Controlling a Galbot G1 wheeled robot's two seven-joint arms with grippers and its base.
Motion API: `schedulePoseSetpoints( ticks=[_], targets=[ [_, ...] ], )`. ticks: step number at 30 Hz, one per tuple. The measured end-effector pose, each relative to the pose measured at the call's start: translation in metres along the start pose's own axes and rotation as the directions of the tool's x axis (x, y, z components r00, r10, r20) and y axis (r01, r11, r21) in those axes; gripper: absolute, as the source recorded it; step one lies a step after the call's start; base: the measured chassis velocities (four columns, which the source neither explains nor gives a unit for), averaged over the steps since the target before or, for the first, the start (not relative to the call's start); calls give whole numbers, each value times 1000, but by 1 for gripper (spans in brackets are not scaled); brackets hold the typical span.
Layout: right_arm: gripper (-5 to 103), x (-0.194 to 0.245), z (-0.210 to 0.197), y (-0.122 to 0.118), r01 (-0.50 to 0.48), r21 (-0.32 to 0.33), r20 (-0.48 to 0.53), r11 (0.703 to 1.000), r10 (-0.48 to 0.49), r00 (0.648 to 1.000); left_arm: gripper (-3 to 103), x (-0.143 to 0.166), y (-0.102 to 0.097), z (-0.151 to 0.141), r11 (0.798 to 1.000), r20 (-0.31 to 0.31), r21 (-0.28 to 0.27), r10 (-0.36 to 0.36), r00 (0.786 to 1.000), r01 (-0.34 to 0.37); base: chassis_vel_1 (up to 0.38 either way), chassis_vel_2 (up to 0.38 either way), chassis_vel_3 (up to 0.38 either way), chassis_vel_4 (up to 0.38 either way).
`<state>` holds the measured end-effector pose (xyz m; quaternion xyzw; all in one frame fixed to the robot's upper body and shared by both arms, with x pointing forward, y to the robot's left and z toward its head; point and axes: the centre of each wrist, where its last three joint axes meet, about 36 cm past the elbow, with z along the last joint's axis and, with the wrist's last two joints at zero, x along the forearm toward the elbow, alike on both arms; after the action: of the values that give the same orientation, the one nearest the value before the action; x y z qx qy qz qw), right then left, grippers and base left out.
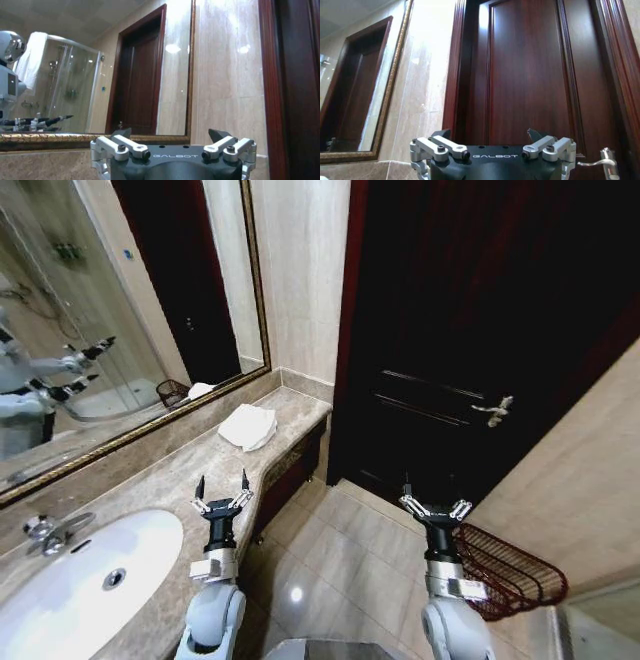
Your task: Discard the used towel into the hamper.
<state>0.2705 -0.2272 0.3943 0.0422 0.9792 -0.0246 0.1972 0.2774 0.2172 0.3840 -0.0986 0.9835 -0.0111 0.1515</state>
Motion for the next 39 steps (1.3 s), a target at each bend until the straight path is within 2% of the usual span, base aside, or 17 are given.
schedulePoseSetpoints(
  ticks=[9, 24, 39],
  targets=[
    [100, 0, 3, -1, 7, 18, 25, 1000, -8, 1000, 100, 0, -1, 1, 1000, -3, 3, 1, 1000, -1, -95, 56, 86, -60],
    [100, 3, 1, 0, 32, 13, -1, 999, -31, 1000, 100, 2, 0, 0, 1000, -29, -1, -10, 1000, 10, -12, 1, 8, -6],
    [100, 5, 2, 1, 33, 10, -6, 999, -33, 999, 100, 1, 0, 1, 1000, -37, -4, -21, 999, 21, -77, 86, 76, -74]
  ],
)
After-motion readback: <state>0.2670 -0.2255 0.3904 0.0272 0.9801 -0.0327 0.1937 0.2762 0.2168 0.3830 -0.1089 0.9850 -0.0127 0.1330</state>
